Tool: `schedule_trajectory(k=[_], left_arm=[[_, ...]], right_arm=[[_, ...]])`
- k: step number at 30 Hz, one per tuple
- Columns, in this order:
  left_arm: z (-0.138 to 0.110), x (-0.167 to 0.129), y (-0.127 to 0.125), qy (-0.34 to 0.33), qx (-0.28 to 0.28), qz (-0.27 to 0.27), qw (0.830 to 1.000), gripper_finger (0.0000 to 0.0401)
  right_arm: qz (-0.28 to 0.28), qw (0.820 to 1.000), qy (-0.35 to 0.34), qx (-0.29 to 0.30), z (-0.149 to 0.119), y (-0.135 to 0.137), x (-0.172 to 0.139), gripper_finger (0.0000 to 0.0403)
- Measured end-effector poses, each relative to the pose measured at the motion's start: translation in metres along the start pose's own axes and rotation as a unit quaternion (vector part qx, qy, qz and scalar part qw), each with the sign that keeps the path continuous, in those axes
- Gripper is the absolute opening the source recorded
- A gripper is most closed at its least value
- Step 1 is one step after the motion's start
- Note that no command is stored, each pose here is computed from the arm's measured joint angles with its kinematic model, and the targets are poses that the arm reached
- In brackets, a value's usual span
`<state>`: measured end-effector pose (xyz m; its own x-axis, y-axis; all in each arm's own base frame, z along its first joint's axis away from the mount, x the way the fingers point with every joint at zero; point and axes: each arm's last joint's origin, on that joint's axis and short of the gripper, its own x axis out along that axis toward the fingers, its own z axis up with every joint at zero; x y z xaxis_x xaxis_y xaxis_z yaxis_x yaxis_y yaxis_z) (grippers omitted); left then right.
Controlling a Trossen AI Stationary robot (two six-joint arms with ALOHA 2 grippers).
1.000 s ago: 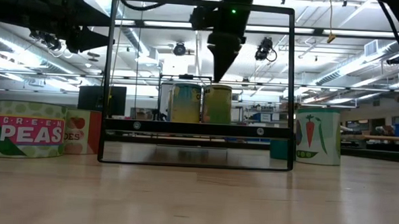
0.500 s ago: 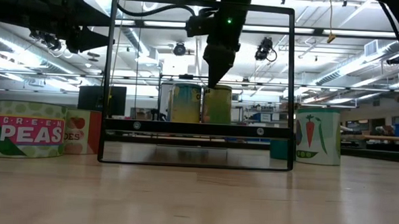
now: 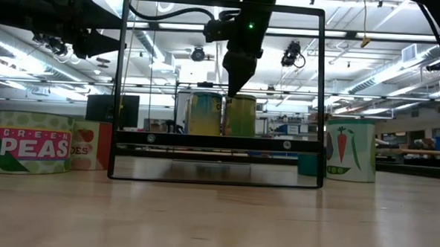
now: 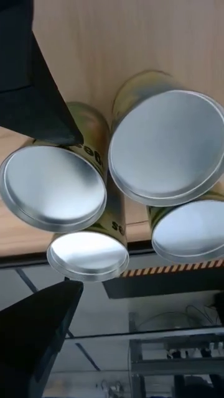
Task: Pick and place cans onto a shelf
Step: Put the canned oranges on the shelf, then put the canned green peas on the shelf
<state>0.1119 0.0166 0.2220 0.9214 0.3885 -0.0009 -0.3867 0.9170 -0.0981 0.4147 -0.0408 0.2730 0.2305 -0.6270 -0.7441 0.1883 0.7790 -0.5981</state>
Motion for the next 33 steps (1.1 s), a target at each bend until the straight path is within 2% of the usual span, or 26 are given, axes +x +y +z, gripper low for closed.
schedule_trajectory(k=[7, 12, 15, 21, 25, 33], left_arm=[[0.0, 0.0, 0.0, 0.001, 0.002, 0.0, 1.0, 0.0393], [-0.002, 0.0, 0.0, 0.008, 0.005, 0.001, 1.0, 0.0393], [-0.001, 0.0, 0.001, 0.007, 0.005, 0.009, 1.0, 0.0393], [-0.005, 0.004, 0.003, 0.022, 0.012, 0.072, 0.997, 0.0393], [-0.01, 0.009, 0.003, 0.041, 0.014, 0.092, 0.995, 0.0393], [-0.012, 0.012, 0.002, 0.048, 0.015, 0.094, 0.994, 0.0393]], right_arm=[[-0.001, 1.0, -0.027, -0.007, 0.009, -0.001, -0.02, 0.0379], [-0.061, 0.998, 0.005, -0.001, 0.004, -0.018, -0.029, 0.0379], [-0.068, 0.996, 0.043, 0.025, -0.004, -0.031, -0.023, 0.0379], [-0.061, 0.985, 0.121, 0.108, -0.022, -0.061, -0.001, 0.0379], [-0.064, 0.979, 0.129, 0.146, -0.026, -0.08, 0.011, 0.0379], [-0.011, 0.965, 0.137, 0.224, -0.034, -0.111, 0.037, 0.0373]])
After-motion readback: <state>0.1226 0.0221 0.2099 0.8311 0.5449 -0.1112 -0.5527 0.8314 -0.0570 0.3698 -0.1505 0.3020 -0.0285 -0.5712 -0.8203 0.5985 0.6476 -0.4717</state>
